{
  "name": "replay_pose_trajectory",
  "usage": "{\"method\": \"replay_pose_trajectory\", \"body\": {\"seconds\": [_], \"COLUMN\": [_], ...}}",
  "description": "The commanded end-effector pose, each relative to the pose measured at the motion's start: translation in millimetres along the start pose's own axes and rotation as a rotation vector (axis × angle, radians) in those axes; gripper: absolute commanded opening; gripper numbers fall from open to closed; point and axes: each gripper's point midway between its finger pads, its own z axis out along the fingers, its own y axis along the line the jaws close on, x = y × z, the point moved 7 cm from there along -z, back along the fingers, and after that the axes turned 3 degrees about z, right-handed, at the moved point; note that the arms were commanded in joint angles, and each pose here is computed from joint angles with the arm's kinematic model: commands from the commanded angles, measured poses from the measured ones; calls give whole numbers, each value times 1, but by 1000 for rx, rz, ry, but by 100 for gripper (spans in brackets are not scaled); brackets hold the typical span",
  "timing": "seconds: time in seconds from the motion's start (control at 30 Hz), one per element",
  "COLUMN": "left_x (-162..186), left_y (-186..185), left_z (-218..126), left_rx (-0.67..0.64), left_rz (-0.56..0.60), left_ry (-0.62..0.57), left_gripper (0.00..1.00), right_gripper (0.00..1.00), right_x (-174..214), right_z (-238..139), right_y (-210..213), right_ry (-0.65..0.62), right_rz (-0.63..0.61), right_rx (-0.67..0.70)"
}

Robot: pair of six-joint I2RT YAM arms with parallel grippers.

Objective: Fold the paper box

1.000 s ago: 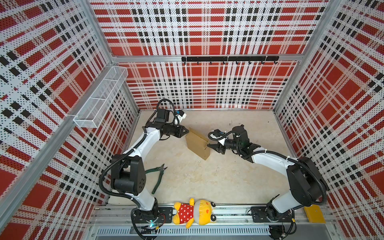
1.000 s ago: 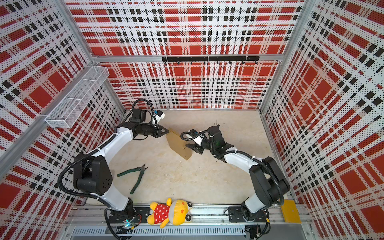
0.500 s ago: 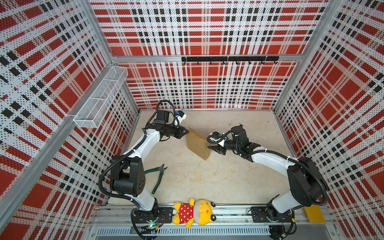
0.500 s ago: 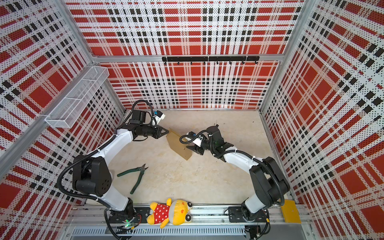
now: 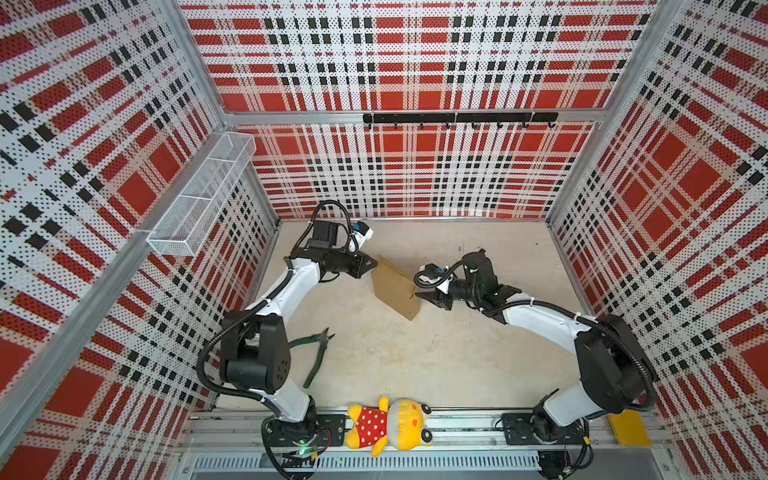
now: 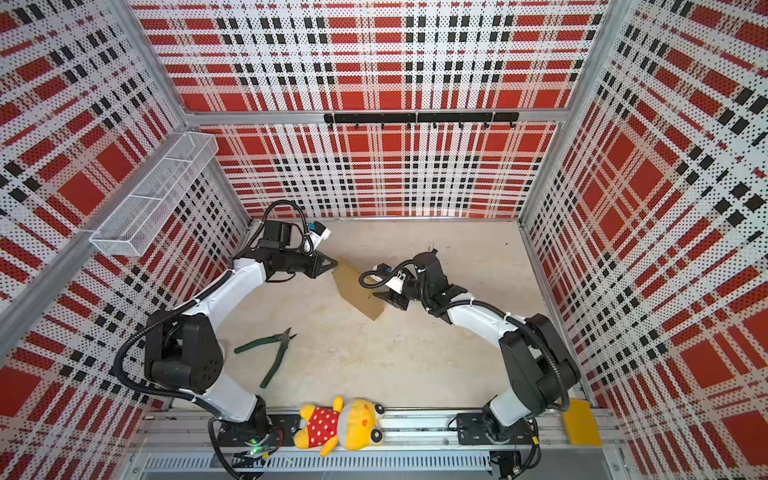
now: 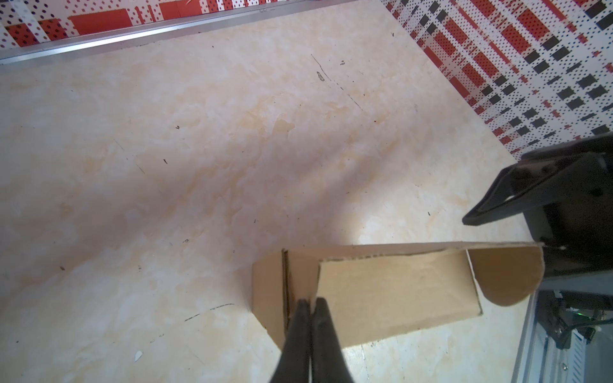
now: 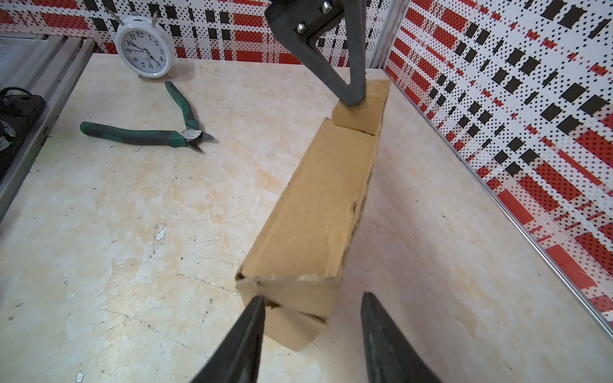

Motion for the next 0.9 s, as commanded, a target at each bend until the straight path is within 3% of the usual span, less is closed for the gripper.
{"method": "replay_pose_trajectory", "body": {"seconds": [0.0, 0.4, 0.87], "left_x": [4, 9, 20], "left_y": [-5, 2, -3], "left_z": [-2, 3, 10], "left_rx": [0, -68, -60], "left_rz": [26, 83, 57], "left_ry": [70, 124, 119], "left_gripper": [0, 0, 0], "right_gripper": [48, 48, 49], "right_x": [-12, -11, -14], "right_z": [-4, -8, -23], "right_y": [-1, 1, 10], "right_ry": [-33, -23, -36], "right_rz": [-43, -60, -38], "right_rx": [21, 27, 32]}}
